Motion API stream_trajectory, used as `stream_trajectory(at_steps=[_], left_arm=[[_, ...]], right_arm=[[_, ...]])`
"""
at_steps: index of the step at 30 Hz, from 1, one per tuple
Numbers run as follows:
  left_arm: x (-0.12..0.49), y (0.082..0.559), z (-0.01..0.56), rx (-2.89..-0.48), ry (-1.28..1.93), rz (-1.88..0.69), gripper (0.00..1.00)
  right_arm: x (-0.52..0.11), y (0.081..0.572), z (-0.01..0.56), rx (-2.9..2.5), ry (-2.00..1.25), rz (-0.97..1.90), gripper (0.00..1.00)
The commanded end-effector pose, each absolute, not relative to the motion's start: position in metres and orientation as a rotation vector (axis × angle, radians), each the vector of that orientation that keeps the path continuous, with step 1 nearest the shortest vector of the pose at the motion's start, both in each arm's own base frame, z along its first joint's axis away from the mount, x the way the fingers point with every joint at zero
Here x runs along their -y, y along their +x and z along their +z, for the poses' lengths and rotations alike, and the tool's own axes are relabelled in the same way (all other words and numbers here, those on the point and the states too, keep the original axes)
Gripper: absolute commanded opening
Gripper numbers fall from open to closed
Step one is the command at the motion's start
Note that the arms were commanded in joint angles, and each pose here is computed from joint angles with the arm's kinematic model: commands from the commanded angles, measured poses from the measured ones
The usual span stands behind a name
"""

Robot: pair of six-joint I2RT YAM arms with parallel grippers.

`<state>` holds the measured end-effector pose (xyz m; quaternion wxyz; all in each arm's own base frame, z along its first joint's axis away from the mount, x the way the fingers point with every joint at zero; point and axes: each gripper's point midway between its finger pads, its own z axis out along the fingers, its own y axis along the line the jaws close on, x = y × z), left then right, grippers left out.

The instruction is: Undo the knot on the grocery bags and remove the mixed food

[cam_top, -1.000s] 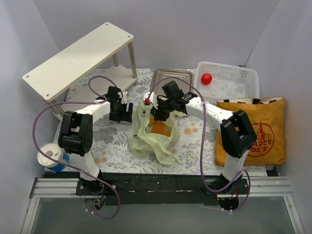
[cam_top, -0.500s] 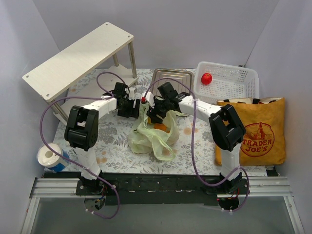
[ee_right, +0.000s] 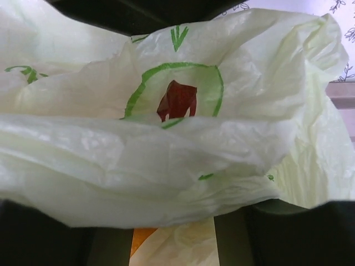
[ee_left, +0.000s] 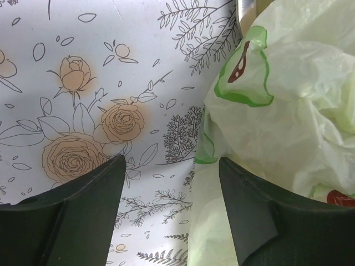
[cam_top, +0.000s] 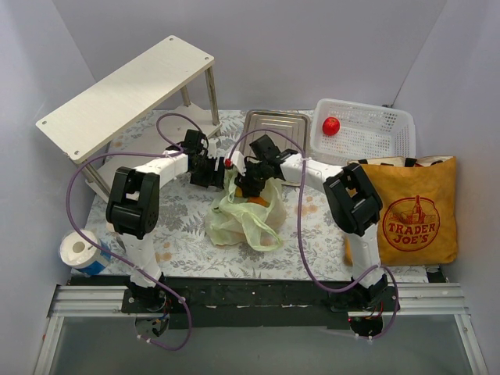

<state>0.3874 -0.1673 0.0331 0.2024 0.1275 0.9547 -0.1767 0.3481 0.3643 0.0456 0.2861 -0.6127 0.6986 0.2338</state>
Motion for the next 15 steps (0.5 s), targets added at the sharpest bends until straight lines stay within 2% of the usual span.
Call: stream_trajectory(at_steps=[1,7,15], left_arm=[[0.168,0.373,0.019,-2.736,0.353,-0.523,0.67],[0.164,0.376,0.022,-2.714,0.340,-0.520,0.67],[0.159,0.380,0.027,-2.711,0.348,-0.523,0.67]], right_arm=[[-0.365,0.341,0.108,-1.738,-1.619,0.665,0.32],[-0.341,0.292,0.142,-1.677,-1.661,0.741,0.26],[-0.296,0.246,0.149,-1.637,-1.764,0.751,0.26]])
